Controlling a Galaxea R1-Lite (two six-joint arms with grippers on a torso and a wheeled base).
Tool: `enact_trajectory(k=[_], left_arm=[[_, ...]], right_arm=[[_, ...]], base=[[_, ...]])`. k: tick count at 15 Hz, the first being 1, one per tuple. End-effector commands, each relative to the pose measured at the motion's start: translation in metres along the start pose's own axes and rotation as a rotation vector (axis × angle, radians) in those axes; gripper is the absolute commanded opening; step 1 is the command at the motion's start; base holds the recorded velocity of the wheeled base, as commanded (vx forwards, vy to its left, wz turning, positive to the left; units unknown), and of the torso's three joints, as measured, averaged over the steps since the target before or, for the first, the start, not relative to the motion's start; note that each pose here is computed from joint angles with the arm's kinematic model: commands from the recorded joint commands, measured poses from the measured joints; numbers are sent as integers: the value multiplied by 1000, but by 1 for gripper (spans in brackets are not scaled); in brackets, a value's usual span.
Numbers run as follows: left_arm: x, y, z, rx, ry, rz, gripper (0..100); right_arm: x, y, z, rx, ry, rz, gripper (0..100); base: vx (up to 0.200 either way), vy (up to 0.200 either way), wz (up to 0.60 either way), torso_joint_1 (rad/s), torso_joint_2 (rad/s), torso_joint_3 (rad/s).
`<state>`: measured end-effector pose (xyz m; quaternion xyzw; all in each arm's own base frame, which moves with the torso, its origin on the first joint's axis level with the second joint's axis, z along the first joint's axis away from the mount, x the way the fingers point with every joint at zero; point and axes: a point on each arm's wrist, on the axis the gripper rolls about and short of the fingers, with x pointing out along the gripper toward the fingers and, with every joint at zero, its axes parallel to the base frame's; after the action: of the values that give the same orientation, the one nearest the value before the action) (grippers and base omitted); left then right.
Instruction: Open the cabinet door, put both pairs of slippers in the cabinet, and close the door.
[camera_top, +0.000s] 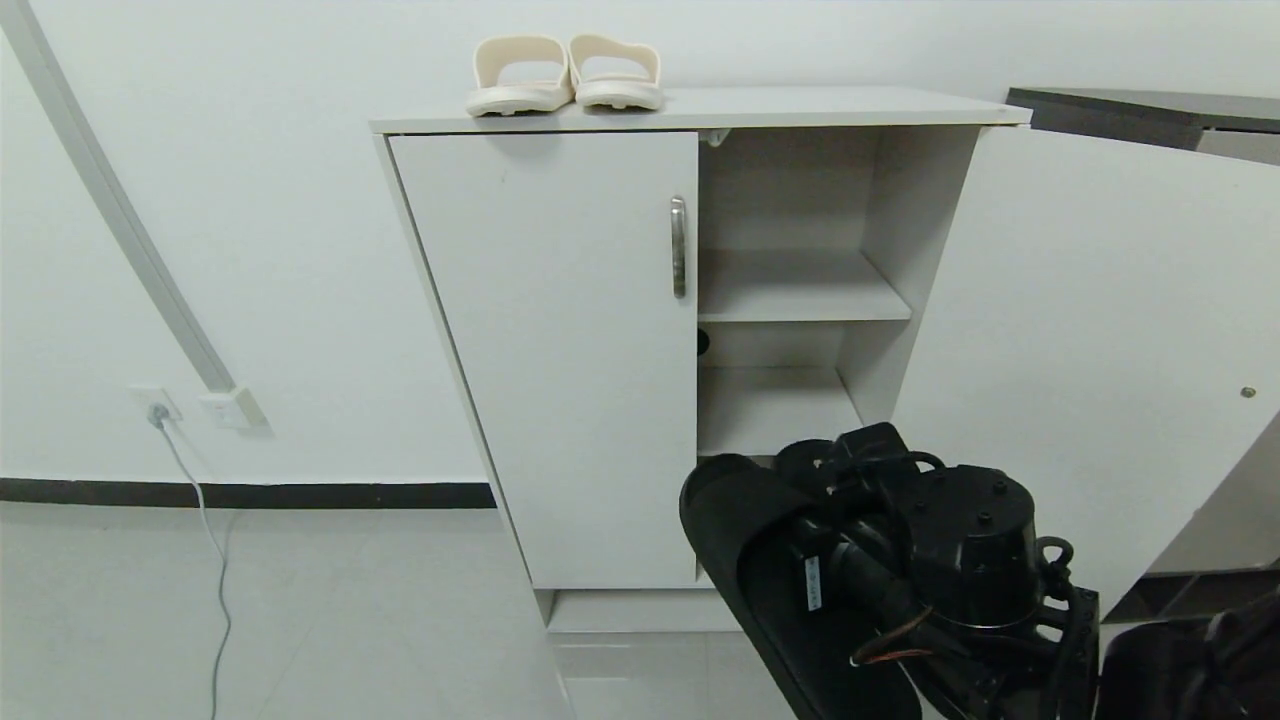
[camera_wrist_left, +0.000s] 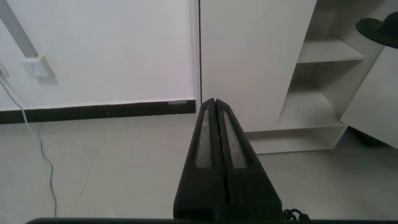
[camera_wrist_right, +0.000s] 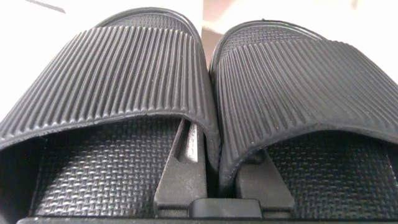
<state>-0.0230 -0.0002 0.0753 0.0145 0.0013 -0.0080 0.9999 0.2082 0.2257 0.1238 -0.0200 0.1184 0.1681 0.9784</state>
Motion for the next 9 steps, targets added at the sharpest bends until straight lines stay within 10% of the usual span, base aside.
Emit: enact_trajectory(k=[1, 9], left_arm=[[0, 0, 0, -9, 3, -1, 0], [0, 0, 0, -21, 3, -1, 0]], right_arm=[[17, 9, -7, 3, -7, -31, 0], [61, 39, -9, 42, -73, -238, 0]], base=[[0, 0, 0, 0, 0, 0], [0, 0, 0, 0, 0, 0]])
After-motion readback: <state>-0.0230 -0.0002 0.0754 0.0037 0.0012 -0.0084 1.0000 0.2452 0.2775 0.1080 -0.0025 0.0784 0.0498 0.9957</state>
